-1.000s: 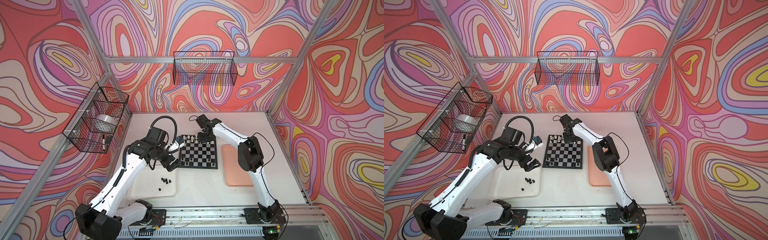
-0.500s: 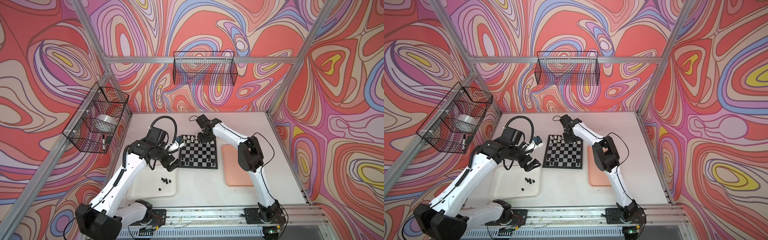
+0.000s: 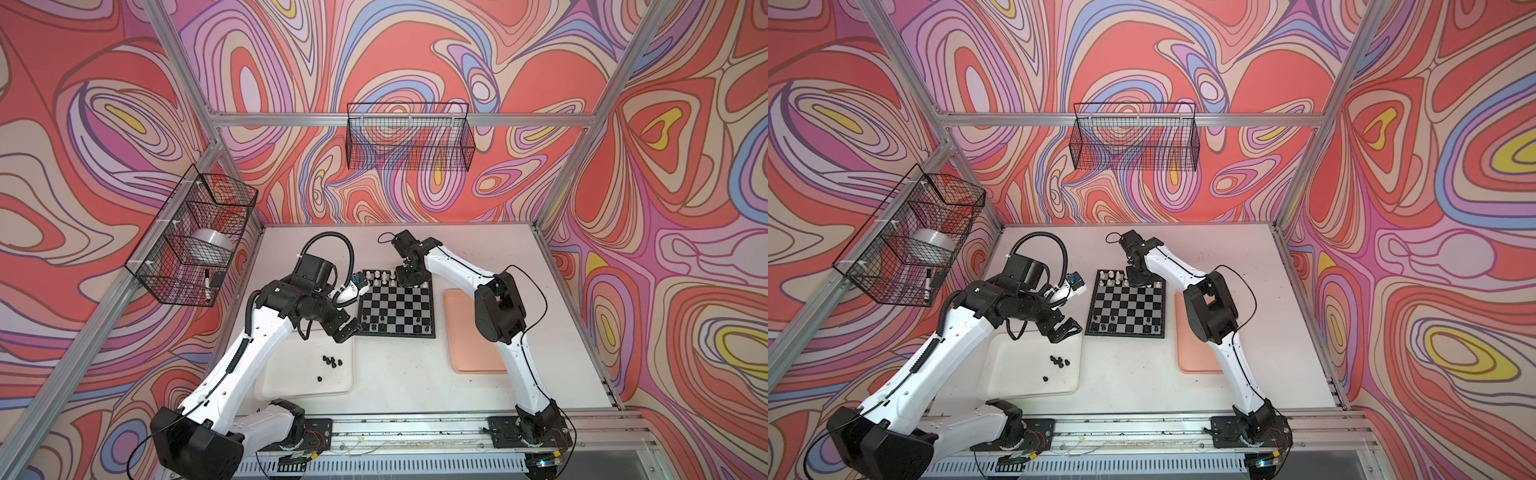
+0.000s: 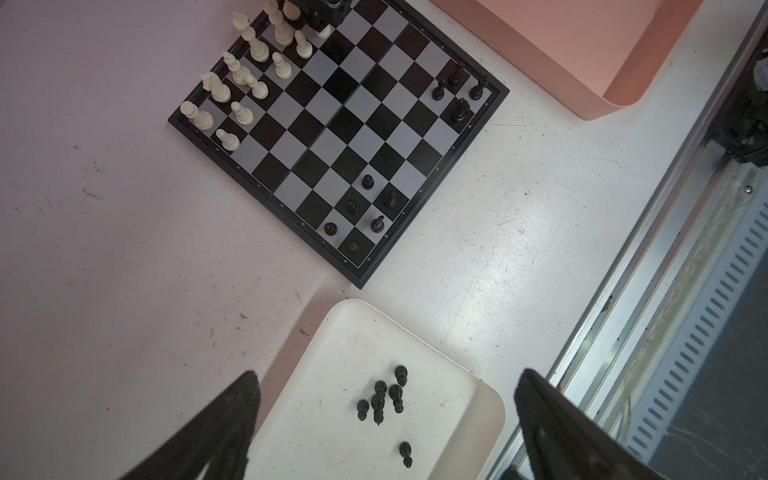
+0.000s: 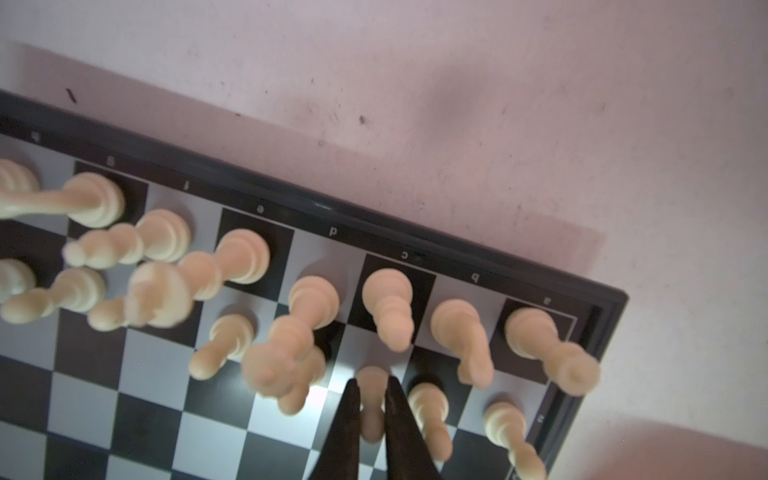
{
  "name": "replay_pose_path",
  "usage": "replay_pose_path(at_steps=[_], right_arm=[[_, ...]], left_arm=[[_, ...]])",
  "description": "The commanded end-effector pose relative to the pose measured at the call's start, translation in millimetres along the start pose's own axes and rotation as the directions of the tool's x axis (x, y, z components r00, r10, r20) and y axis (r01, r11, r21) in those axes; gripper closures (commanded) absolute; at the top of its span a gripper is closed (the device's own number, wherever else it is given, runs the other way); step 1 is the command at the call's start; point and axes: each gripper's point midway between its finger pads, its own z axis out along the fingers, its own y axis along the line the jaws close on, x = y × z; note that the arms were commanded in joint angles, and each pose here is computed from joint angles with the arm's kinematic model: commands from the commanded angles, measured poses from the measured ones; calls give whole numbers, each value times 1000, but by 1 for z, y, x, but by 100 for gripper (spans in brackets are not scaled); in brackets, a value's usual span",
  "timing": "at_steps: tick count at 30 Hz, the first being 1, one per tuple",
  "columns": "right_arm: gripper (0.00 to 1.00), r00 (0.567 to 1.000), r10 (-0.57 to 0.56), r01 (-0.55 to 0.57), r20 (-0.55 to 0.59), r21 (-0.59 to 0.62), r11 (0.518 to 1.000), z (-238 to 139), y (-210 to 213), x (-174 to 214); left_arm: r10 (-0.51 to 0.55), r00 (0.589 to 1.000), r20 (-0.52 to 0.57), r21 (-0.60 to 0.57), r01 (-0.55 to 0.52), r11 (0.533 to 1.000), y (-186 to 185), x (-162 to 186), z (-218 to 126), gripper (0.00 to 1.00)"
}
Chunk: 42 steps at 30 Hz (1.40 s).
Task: Set up the chess pieces on the board
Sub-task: 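Lower the cream pawn into the gap in the cream pawn row, then open the right gripper to release the pawn and raise it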
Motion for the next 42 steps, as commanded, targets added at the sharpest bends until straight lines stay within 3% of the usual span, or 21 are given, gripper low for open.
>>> replay_pose_path(at_steps=[1, 42], right_arm=[[87, 1000, -12, 12, -6, 9, 1000, 6, 3, 1], [79, 998, -21, 21, 51, -8, 1000, -29, 4, -11]], left_arm=[[-1, 1000, -1, 2, 1, 1000, -1, -1, -2, 4], [-2, 1000, -1, 6, 2, 1000, -1, -3, -1, 3]])
